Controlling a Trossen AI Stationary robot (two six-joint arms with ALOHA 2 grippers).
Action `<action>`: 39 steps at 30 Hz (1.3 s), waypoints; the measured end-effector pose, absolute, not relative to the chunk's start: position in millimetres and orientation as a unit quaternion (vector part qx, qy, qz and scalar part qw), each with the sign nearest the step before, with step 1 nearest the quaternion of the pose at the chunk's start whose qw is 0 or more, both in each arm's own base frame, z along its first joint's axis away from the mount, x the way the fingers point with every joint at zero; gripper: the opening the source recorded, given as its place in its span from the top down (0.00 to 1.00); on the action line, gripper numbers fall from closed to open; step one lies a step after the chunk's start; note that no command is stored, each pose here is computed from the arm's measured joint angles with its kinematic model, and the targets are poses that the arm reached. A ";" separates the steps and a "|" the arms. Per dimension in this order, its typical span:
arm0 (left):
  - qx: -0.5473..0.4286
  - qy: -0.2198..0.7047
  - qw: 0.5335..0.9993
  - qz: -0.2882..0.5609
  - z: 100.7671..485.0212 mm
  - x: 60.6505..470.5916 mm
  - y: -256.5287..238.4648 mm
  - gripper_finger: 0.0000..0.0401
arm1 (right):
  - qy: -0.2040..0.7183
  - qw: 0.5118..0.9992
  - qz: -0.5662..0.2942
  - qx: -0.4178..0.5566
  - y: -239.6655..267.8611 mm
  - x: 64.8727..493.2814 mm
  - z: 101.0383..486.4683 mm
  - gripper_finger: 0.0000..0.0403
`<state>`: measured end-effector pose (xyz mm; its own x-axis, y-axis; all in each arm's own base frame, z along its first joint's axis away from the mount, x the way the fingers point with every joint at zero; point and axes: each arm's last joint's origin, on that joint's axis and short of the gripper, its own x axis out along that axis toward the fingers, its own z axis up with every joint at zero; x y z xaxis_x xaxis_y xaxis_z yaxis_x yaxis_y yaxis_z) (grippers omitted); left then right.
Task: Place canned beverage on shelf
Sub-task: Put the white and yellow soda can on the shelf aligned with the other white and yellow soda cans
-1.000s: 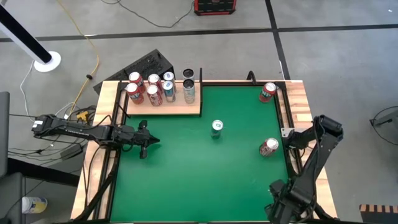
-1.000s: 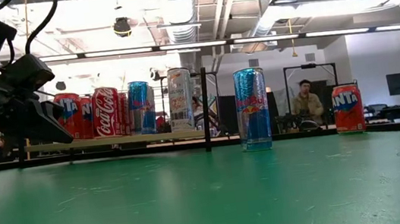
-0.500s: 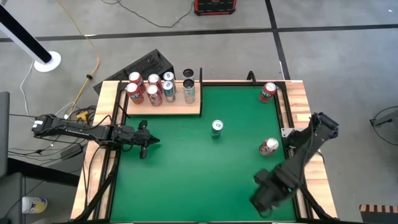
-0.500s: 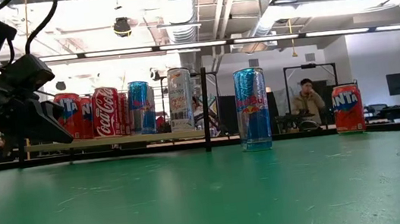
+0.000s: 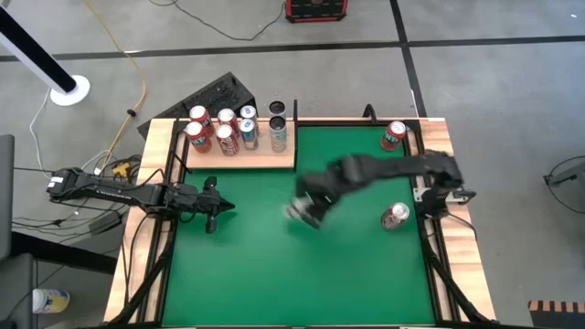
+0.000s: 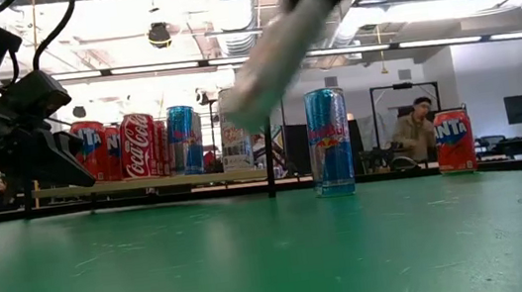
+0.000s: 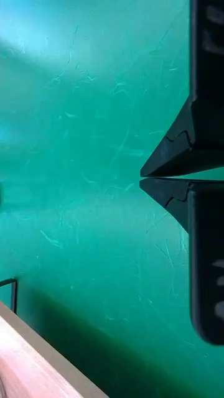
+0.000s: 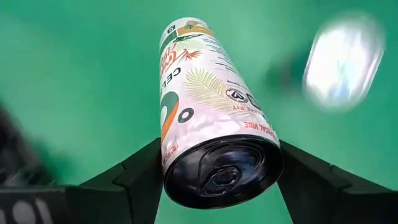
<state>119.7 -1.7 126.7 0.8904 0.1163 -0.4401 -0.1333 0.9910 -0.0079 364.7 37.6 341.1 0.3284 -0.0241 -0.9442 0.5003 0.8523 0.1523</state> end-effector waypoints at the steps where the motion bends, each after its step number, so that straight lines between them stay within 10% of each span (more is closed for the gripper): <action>1: -0.019 0.225 0.972 0.064 126.6 119.7 -1.7 1.00 | 0.549 0.796 -0.158 0.198 23.9 377.2 340.7 0.29; 17: -0.019 0.227 0.972 0.063 126.2 119.9 -1.7 1.00 | 0.564 0.812 -0.133 -0.074 -72.7 423.1 337.2 0.30; 39: -0.019 0.228 0.971 0.063 125.9 119.8 -1.8 1.00 | 0.648 0.749 -0.007 -0.137 33.6 413.8 314.8 0.30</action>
<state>119.8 -1.8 125.9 0.8877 0.1137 -0.4461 -0.1309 0.9914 -0.0078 413.8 33.6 314.8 0.1606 -0.1889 -0.9688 -0.1668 0.9622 -0.2152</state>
